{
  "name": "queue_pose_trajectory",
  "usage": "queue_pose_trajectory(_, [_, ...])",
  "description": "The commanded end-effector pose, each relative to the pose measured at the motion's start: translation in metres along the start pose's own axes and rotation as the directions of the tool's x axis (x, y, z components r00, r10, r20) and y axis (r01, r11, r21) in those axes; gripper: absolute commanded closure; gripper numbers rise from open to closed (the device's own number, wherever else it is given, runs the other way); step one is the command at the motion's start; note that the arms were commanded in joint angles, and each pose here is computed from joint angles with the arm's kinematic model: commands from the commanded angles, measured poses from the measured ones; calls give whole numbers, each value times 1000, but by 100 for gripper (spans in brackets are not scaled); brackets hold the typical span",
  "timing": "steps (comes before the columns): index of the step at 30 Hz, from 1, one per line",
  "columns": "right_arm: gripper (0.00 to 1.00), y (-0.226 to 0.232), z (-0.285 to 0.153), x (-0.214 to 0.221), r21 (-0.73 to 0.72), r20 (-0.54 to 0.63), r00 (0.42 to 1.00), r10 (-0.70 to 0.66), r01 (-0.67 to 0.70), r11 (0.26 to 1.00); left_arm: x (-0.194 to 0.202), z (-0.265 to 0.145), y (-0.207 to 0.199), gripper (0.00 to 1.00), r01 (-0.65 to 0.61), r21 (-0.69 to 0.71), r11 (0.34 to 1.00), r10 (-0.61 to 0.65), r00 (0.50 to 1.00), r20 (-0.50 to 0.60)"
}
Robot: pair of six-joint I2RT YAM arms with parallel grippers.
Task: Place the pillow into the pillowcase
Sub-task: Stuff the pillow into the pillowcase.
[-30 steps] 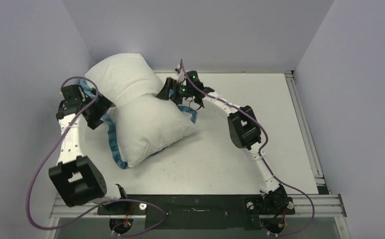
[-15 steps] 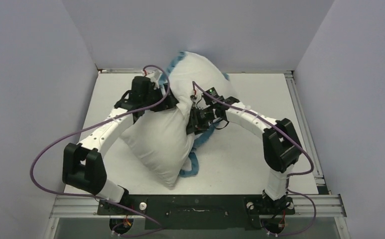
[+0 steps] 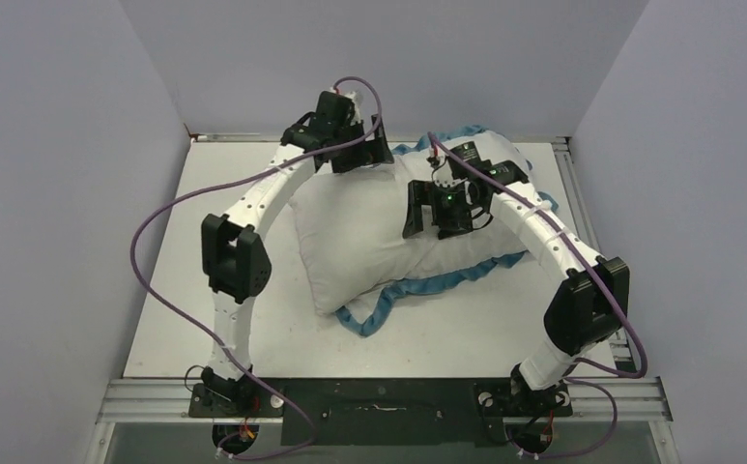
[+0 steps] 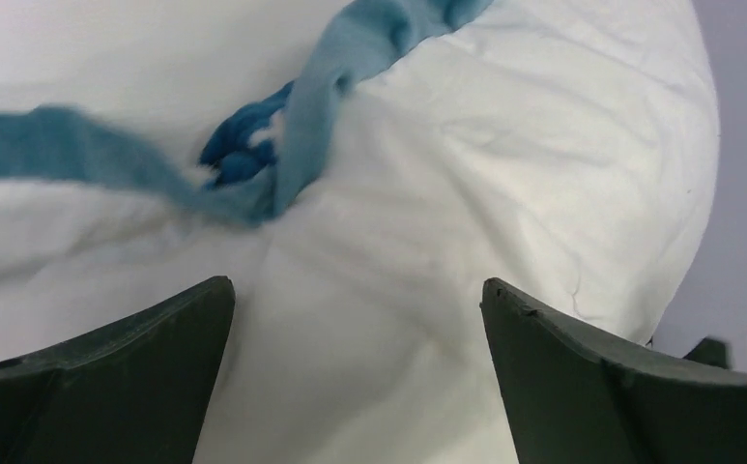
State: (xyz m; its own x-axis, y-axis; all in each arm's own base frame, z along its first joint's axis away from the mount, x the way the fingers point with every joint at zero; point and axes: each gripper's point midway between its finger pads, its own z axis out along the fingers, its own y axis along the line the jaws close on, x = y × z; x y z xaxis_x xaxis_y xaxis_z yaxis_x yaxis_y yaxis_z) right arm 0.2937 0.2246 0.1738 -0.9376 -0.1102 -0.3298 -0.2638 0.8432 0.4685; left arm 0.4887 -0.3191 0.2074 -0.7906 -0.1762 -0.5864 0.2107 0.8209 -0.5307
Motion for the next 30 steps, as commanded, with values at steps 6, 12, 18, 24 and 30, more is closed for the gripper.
queue_pose_trajectory(6, [6,-9,-58,-52,233,190,970,-153,107,966,29,-169,108,4,347,-81,934,-336,934,124])
queue_pose_trajectory(12, [7,27,-34,-58,314,134,939,-318,264,912,98,-173,80,4,435,233,870,-448,894,5])
queue_pose_trajectory(18, [34,5,-13,-70,475,88,932,-353,272,837,117,-140,49,6,374,391,841,-419,907,34])
queue_pose_trajectory(24, [94,19,-36,-93,485,144,913,-383,272,831,104,-120,21,57,333,473,816,-390,921,24])
queue_pose_trajectory(30, [95,76,-59,-88,99,282,904,-321,305,947,93,-128,12,100,286,482,828,-372,924,90])
